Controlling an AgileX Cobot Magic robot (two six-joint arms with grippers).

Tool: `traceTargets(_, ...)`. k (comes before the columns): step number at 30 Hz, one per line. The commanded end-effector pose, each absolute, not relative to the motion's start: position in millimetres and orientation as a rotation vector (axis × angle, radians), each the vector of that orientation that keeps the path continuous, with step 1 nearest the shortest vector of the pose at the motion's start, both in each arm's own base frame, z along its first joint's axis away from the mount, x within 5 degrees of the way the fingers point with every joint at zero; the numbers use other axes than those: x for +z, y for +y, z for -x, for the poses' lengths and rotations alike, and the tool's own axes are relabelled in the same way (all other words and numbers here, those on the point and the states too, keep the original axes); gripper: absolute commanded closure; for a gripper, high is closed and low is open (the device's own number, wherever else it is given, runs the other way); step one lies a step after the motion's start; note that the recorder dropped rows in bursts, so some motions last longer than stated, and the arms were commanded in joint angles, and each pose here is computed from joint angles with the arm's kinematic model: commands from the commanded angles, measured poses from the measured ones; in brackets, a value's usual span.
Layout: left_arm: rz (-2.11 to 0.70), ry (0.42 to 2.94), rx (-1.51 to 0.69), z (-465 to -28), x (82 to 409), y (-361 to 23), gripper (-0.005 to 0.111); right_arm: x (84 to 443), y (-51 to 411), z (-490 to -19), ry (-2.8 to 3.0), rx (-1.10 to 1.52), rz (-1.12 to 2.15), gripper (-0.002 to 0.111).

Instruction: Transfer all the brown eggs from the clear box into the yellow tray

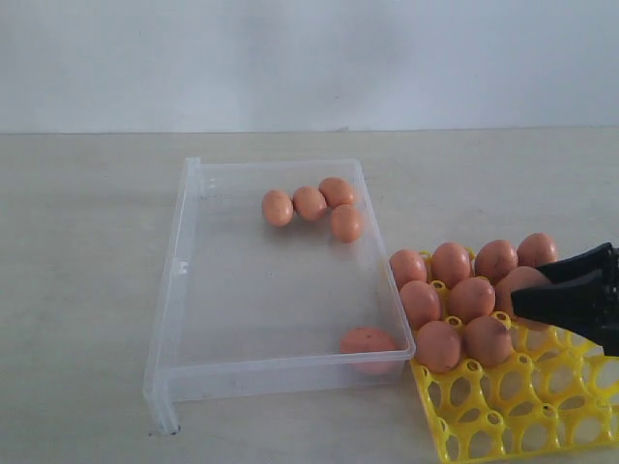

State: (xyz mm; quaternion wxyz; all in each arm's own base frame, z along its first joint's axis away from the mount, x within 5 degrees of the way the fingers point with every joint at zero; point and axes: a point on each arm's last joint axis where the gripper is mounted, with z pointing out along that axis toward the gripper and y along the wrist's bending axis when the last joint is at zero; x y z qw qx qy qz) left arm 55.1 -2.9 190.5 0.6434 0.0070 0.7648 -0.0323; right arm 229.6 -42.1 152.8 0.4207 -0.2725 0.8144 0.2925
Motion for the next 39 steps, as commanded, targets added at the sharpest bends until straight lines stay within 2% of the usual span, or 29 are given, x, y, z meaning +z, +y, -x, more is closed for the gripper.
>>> traceTargets(1,-0.014,1.734,-0.072,-55.2,190.5,-2.8,0.103,150.7,-44.4,-227.5,2.07,0.706,0.656,0.108)
traceTargets(6,-0.014,1.734,-0.072,-55.2,190.5,-2.8,0.103,142.8,-52.2,-228.9,2.164,0.592,0.627,0.108)
traceTargets(14,-0.014,1.734,-0.072,-55.2,190.5,-2.8,0.103,142.5,-52.5,-229.0,2.167,0.588,0.626,0.108)
traceTargets(26,-0.014,1.734,-0.072,-55.2,190.5,-2.8,0.103,125.3,-50.0,-232.1,2.164,0.713,0.566,0.108)
traceTargets(39,-0.014,1.734,-0.072,-55.2,190.5,-2.8,0.103,127.0,-47.5,-231.4,2.157,0.782,0.525,0.108)
